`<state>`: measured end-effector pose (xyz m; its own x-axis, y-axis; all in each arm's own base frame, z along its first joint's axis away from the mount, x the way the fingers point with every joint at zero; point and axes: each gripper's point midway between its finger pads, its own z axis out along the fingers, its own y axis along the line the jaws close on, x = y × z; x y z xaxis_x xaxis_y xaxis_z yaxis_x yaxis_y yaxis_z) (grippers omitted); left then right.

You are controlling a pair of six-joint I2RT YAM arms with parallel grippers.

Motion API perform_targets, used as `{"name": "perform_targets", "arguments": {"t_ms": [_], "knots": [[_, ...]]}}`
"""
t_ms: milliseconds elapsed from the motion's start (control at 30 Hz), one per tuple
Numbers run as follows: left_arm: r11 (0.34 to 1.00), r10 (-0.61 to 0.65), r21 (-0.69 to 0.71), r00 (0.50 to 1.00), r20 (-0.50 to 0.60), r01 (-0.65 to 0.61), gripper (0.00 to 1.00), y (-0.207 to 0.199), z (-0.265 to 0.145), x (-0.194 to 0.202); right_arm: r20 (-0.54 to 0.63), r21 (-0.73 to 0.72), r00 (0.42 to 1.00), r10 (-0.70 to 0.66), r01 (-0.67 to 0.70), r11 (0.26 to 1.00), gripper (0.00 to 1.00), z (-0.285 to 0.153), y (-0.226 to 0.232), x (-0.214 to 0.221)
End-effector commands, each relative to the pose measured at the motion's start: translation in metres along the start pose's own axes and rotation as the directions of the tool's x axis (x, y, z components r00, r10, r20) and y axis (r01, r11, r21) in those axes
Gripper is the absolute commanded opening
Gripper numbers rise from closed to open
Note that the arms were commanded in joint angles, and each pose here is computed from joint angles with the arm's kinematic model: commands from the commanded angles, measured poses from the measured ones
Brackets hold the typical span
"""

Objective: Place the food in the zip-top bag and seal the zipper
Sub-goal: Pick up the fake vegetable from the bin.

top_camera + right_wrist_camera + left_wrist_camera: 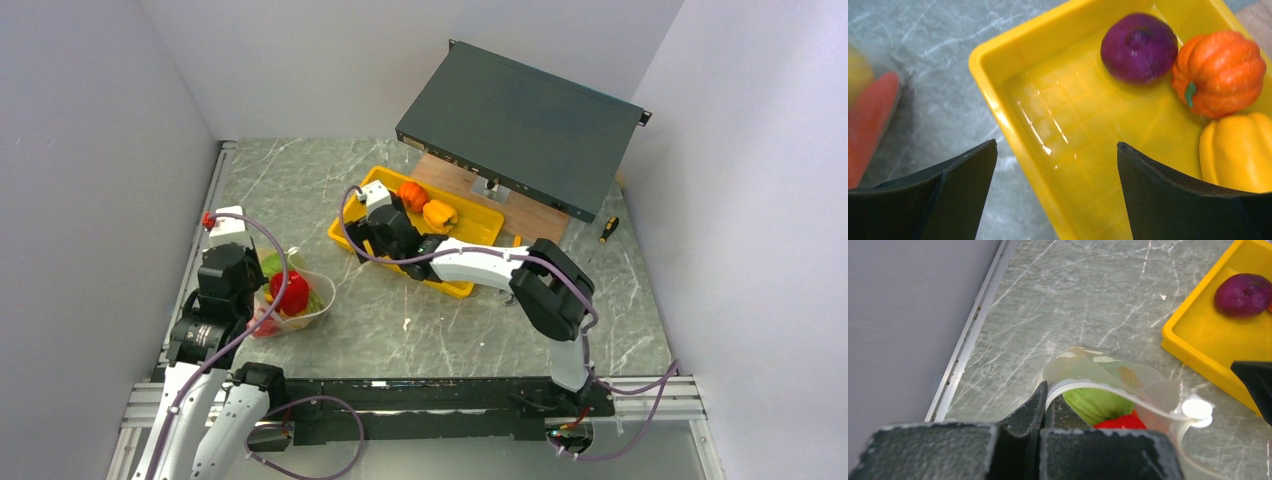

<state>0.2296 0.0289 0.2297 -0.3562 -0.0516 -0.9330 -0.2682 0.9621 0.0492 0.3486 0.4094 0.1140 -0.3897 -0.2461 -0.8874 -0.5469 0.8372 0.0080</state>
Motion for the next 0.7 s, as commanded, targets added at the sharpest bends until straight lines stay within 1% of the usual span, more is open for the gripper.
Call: {"name": "perform_targets", "arguments": {"t_ms": [0,133,267,433,667], "knots": [[0.999,-0.025,-0.041,0.999,0.040,0.027,0.00,0.007,-0.001,-0.010,0.105,0.039,0.994,-0.012,0.008,0.999,0.90,0.021,-0.003,-0.045],[0.999,-0.022,-0.038,0.999,0.031,0.023,0.00,0.005,0.001,-0.009,0.064,0.163,0.996,-0.060,0.049,0.985,0.90,0.044,-0.024,-0.044],[0.999,-0.021,-0.034,0.999,0.035,0.022,0.00,0.005,0.001,-0.010,0.017,0.243,0.989,-0.145,0.137,0.960,0.90,0.068,-0.042,-0.039],[0.999,-0.019,-0.033,0.999,0.032,0.020,0.00,0.004,0.002,-0.009,-0.047,0.261,0.976,-0.212,0.217,0.941,0.91,0.096,-0.060,-0.031],[0.999,-0.018,-0.030,0.999,0.034,0.019,0.00,0.004,0.002,-0.010,-0.127,0.262,0.970,-0.208,0.235,0.936,0.91,0.124,-0.082,-0.002]]}}
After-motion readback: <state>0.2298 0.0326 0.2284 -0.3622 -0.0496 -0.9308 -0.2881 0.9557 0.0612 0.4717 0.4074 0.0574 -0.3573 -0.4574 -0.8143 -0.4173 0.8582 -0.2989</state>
